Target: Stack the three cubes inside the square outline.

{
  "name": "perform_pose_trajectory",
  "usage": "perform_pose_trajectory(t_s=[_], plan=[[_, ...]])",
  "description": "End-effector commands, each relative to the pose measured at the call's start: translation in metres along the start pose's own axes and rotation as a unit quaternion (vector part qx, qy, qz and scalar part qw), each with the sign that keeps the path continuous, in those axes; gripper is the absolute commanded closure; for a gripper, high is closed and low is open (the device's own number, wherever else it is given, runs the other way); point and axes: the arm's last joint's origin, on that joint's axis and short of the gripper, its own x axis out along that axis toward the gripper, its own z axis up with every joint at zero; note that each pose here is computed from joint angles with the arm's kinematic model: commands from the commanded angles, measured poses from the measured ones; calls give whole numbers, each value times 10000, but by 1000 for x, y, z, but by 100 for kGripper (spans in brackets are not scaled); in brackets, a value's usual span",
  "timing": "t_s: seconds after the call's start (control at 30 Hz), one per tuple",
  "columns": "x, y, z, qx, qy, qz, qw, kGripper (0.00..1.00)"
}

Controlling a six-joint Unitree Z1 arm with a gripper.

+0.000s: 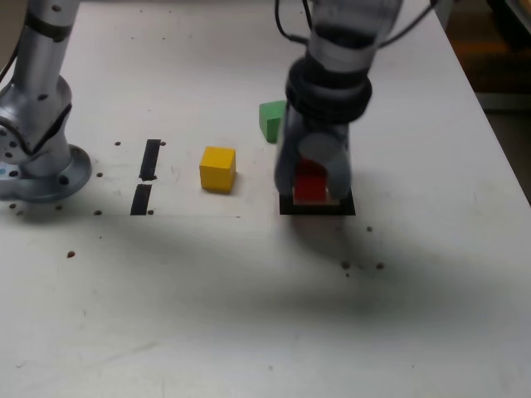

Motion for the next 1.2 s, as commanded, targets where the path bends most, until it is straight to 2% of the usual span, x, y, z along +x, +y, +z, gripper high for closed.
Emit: perform_pose_trajectory(t_s=[0.0,0.2,0.87,1.07,1.13,1.17], plan=[[2,5,1,-69,10,-1,10000,84],[2,18,0,-221,34,50,9997,84],[11,21,8,-203,106,27,9997,82],[15,22,10,-166,155,-15,9997,77],[14,23,10,-163,149,-11,9998,71],[14,23,9,-163,146,-9,9998,64]])
